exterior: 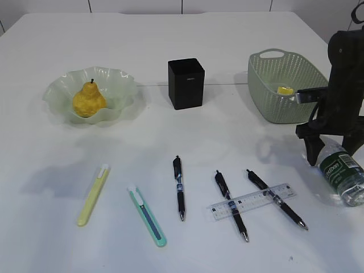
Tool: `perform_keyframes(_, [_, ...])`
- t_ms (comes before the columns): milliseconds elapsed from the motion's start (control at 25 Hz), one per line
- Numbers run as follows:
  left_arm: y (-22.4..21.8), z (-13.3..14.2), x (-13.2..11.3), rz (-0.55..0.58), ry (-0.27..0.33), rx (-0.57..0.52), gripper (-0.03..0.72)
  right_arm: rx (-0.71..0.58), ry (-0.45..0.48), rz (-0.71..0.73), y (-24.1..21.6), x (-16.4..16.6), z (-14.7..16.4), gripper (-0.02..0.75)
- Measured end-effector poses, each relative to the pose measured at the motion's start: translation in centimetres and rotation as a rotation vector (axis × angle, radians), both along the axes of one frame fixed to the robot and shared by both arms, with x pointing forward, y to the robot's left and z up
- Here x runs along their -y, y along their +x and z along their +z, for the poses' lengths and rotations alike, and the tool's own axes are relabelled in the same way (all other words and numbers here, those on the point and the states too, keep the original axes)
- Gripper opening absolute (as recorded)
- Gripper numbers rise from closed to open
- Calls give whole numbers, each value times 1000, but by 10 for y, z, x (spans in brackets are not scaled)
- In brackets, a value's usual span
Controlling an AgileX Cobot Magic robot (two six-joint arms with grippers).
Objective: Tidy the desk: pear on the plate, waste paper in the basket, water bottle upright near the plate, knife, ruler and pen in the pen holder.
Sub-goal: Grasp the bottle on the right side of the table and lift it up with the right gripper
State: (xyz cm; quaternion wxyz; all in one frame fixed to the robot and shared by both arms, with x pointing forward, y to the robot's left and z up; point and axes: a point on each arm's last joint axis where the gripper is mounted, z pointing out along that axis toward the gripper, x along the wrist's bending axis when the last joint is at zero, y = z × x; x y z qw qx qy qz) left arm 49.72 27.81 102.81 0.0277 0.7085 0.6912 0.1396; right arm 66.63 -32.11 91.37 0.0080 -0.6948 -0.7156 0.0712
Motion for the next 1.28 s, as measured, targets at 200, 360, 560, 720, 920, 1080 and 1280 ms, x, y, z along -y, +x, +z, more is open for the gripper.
perform_keyframes(200, [0,0,0,0,0,0,521,-4,0,0,0,0,-2,585])
perform_keyframes(360, [0,0,0,-1,2,0,521,-4,2,1,0,0,-2,526])
perform_keyframes(560, [0,0,0,-1,2,0,521,-4,4,0,0,0,-2,449])
perform_keyframes(720, [0,0,0,-1,3,1,521,-4,2,1,0,0,-2,441])
perform_keyframes(920, [0,0,0,-1,3,1,521,-4,2,1,0,0,-2,440])
perform_keyframes(1080, [0,0,0,-1,3,1,521,-2,4,0,0,0,-1,440])
perform_keyframes(1280, [0,0,0,-1,3,1,521,-2,18,-7,0,-2,-1,438])
